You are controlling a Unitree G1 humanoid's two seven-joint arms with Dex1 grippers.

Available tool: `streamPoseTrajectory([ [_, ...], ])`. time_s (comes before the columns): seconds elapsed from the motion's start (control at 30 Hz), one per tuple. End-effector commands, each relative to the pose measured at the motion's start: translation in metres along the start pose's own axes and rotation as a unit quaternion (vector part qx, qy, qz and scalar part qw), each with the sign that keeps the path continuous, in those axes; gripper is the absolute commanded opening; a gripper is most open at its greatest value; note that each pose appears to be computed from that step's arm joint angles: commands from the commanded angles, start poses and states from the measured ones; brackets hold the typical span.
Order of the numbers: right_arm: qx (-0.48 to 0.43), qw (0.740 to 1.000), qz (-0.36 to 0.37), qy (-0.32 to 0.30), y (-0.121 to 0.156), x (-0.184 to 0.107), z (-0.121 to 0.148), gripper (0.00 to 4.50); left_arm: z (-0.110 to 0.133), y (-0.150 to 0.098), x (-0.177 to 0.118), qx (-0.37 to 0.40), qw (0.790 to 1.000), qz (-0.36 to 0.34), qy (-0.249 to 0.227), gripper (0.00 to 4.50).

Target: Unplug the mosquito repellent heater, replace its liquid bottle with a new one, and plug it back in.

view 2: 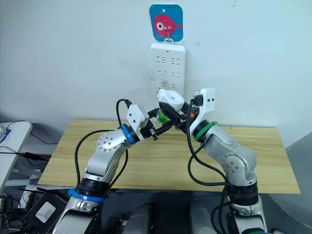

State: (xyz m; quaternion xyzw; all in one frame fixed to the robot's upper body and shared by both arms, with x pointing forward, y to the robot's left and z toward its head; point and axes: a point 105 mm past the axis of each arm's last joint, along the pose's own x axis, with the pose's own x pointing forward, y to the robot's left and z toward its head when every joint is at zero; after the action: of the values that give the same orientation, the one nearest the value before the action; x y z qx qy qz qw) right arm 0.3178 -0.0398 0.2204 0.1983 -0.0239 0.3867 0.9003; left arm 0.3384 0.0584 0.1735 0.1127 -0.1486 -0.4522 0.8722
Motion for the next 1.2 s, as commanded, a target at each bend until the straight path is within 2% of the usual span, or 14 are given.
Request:
streamPoseTrajectory([
  [0.03,-0.026,0.999,0.005,-0.039,0.004,-0.003,0.013,3.01,0.009,-0.005,-0.001,0.003,1.0,0.011,-0.013,2.99],
  [0.13,-0.048,0.998,-0.024,-0.04,-0.008,-0.009,0.01,3.01,0.006,0.002,-0.014,-0.009,0.999,0.045,-0.001,3.91],
  [0.23,-0.068,0.994,-0.068,-0.042,-0.03,-0.022,0.006,3.01,0.001,0.028,-0.034,-0.001,0.995,0.097,0.022,4.44],
  [0.37,-0.105,0.99,-0.084,-0.032,-0.041,-0.031,0.005,3.01,0.008,0.067,-0.036,0.02,0.991,0.129,0.029,4.5],
  [0.53,-0.12,0.989,-0.081,-0.021,-0.045,-0.035,0.005,3.01,0.012,0.096,-0.019,0.033,0.994,0.1,0.033,4.5],
  [0.77,-0.132,0.987,-0.091,-0.031,-0.05,-0.035,0.015,3.01,0.021,0.104,0.023,0.032,0.999,0.026,0.024,4.5],
  [0.93,-0.132,0.986,-0.095,-0.037,-0.05,-0.037,0.018,3.01,0.03,0.09,0.054,0.027,0.999,-0.04,0.014,4.5],
  [1.2,-0.138,0.984,-0.108,-0.046,-0.052,-0.04,0.022,3.01,0.044,0.074,0.076,0.019,0.995,-0.094,-0.011,4.5],
])
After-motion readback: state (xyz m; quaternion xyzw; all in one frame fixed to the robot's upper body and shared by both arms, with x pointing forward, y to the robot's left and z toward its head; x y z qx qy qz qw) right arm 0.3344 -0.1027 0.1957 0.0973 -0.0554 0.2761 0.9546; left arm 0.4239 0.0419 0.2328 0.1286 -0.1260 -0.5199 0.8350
